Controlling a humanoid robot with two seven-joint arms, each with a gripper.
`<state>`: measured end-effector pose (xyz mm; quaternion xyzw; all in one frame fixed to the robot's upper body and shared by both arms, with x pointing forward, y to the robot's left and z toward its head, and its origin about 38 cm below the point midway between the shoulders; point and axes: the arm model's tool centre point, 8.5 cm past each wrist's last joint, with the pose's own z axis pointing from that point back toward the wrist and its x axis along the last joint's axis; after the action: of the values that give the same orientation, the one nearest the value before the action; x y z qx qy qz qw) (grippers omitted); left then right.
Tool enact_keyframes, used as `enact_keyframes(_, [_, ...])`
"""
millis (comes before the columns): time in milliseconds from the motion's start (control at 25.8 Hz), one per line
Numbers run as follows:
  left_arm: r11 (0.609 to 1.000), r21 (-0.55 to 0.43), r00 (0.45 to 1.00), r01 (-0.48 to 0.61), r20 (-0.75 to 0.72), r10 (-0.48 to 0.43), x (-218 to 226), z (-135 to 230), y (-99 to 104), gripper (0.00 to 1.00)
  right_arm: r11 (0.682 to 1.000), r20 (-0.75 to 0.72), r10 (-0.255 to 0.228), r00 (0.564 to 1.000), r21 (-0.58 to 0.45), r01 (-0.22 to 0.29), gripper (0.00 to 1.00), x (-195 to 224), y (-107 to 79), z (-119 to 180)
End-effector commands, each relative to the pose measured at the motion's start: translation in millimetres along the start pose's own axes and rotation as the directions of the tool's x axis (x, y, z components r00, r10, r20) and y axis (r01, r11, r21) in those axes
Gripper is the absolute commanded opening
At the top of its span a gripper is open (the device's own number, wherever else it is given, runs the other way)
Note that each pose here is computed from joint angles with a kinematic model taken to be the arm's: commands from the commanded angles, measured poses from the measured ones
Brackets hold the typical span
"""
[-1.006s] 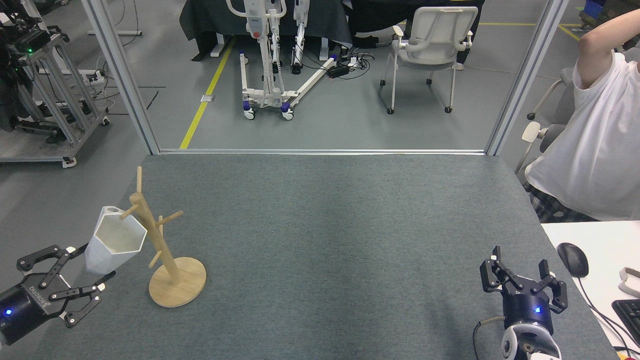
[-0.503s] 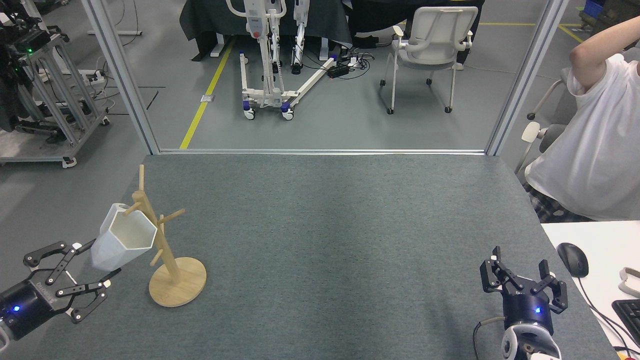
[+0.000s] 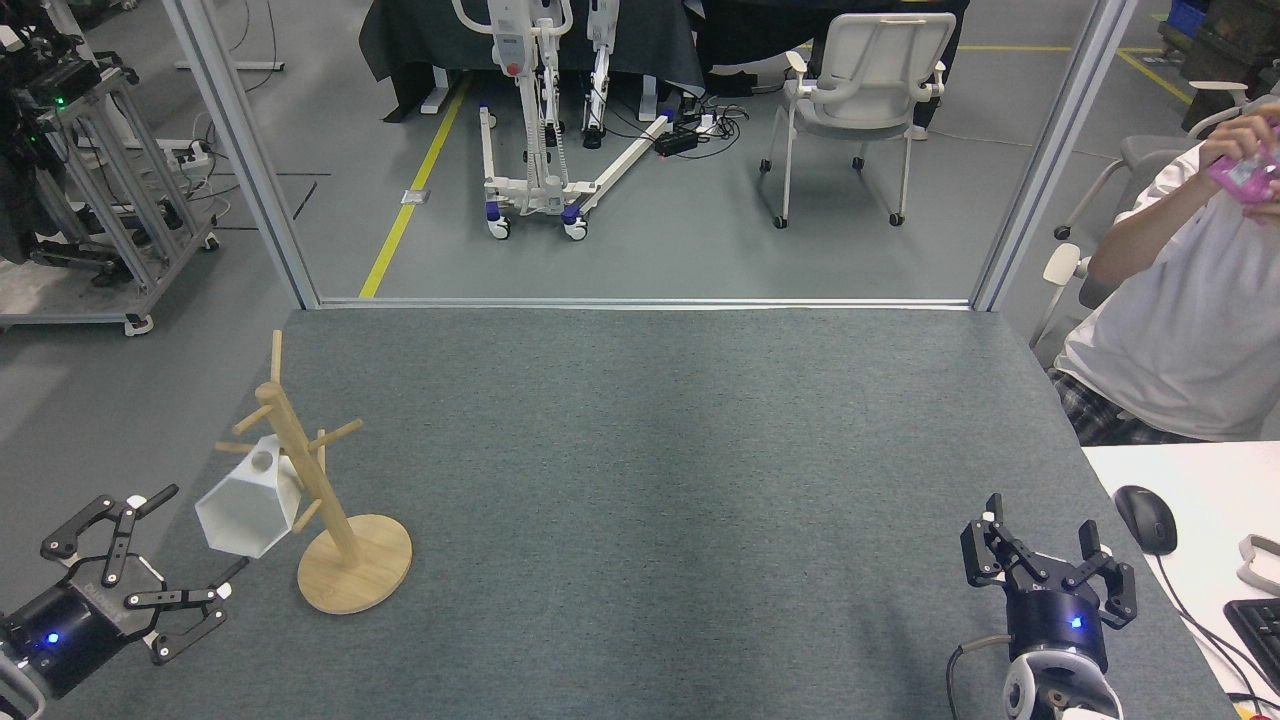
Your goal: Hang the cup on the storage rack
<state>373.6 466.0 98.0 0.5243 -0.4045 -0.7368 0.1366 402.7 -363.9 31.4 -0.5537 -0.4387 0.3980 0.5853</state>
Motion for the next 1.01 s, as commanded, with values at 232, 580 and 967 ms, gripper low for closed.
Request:
enact_keyframes(232, [0.956, 0.161, 0.943, -0.243, -0.19, 0.272, 2, 27, -2, 0.99, 1.0, -0.002, 0.003, 1.0, -0.001, -0.003, 0.99, -1, -0.6, 0])
enact_keyframes(580, [0.865, 0.406, 0.929, -0.295, -0.088, 0.359, 71, 57, 72, 0.99, 1.0, 0.018, 0.007, 1.0, -0.02, -0.007, 0.99, 3, -8.5, -6])
enact_keyframes(967, [0.761, 0.459, 0.884, -0.458, 0.146, 0.444, 162, -26, 160, 0.99, 0.982, 0.257, -0.05, 0.965, -0.165, 0.095, 0.99, 63, -66.2, -18])
